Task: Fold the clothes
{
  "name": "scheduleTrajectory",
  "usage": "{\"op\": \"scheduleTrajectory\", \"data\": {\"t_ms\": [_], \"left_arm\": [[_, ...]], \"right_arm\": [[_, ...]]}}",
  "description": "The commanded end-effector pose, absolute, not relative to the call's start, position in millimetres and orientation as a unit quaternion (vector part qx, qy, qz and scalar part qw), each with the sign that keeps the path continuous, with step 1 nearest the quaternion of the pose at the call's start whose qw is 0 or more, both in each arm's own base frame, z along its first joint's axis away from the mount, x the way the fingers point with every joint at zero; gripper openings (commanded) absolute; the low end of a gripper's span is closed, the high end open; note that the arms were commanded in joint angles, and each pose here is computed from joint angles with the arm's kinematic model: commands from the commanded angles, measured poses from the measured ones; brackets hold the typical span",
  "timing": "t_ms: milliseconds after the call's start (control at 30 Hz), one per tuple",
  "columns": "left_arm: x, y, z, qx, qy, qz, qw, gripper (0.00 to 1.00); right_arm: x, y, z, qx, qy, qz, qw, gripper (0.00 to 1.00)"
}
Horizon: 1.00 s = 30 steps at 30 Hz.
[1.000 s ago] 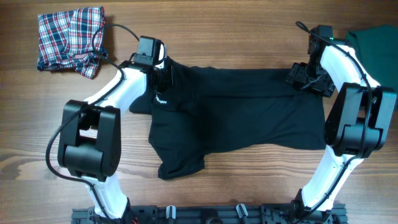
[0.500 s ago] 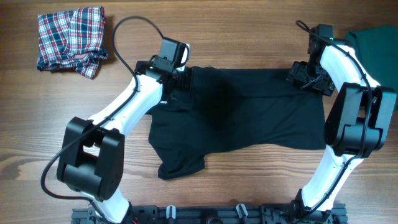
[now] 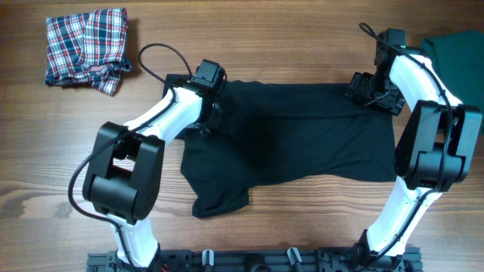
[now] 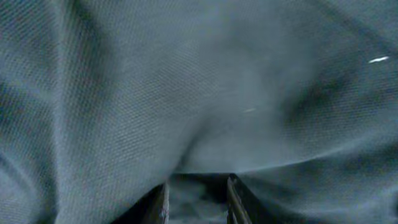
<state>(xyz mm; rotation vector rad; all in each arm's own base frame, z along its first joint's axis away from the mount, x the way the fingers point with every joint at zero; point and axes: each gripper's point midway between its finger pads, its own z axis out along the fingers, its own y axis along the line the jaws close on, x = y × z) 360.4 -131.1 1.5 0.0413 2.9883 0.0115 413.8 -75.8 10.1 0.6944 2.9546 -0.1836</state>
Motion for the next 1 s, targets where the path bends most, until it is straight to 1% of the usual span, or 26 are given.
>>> {"op": "scheduleTrajectory", "data": {"t_ms": [0, 100, 167, 233, 267, 300, 333, 367, 400, 467, 500, 533, 567, 600, 700, 767, 800, 867, 967], "left_arm": [[356, -94, -1, -0.013, 0.995, 0.072, 0.061, 0.31], [347, -87, 1, -0.017, 0.996, 0.079, 0.042, 0.2], [348, -90, 10, -0.015, 0.996, 0.075, 0.053, 0.21], [352, -95, 28, -0.012, 0.995, 0.066, 0.078, 0.25], [355, -99, 41, -0.01, 0.994, 0.059, 0.095, 0.29], [356, -103, 55, -0.007, 0.992, 0.051, 0.114, 0.37], [358, -107, 72, -0.005, 0.99, 0.042, 0.137, 0.6], [360, -110, 89, -0.005, 0.986, 0.032, 0.162, 0.68], [361, -111, 99, -0.006, 0.984, 0.026, 0.176, 0.7], [362, -111, 118, -0.008, 0.98, 0.015, 0.201, 0.76], [360, -110, 130, -0.011, 0.977, 0.009, 0.214, 0.8], [353, -113, 144, -0.013, 0.975, -0.011, 0.221, 0.81], [348, -116, 149, -0.017, 0.975, -0.023, 0.219, 0.82], [342, -116, 152, -0.03, 0.976, -0.033, 0.212, 0.83], [312, -117, 148, -0.064, 0.985, -0.051, 0.154, 0.84], [294, -117, 142, -0.084, 0.988, -0.057, 0.112, 0.86], [279, -118, 139, -0.102, 0.99, -0.062, 0.078, 0.86], [255, -117, 136, -0.121, 0.99, -0.062, 0.024, 0.86], [228, -118, 135, -0.149, 0.986, -0.065, -0.037, 0.88]], "right_arm": [[413, -71, 10, 0.22, 0.973, -0.051, 0.048, 1.0], [413, -72, 10, 0.223, 0.972, -0.051, 0.049, 1.0], [413, -77, 11, 0.241, 0.967, -0.067, 0.052, 1.0], [411, -84, 13, 0.248, 0.964, -0.086, 0.053, 1.0], [409, -85, 13, 0.248, 0.963, -0.091, 0.051, 1.0], [408, -85, 15, 0.248, 0.963, -0.092, 0.05, 1.0], [408, -87, 17, 0.25, 0.962, -0.098, 0.053, 1.0], [409, -90, 21, 0.258, 0.959, -0.103, 0.059, 1.0], [410, -92, 26, 0.262, 0.957, -0.107, 0.065, 1.0], [415, -92, 41, 0.263, 0.956, -0.106, 0.079, 1.0], [416, -93, 53, 0.264, 0.955, -0.106, 0.088, 1.0], [416, -95, 77, 0.27, 0.951, -0.11, 0.106, 1.0], [415, -97, 90, 0.275, 0.948, -0.114, 0.117, 1.0], [412, -99, 108, 0.283, 0.943, -0.117, 0.131, 1.0], [401, -98, 150, 0.303, 0.932, -0.109, 0.167, 1.0], [386, -96, 175, 0.327, 0.922, -0.102, 0.182, 1.0], [374, -94, 186, 0.345, 0.915, -0.098, 0.183, 1.0], [352, -92, 199, 0.37, 0.908, -0.097, 0.173, 1.0], [325, -88, 202, 0.402, 0.899, -0.101, 0.14, 1.0]]}}
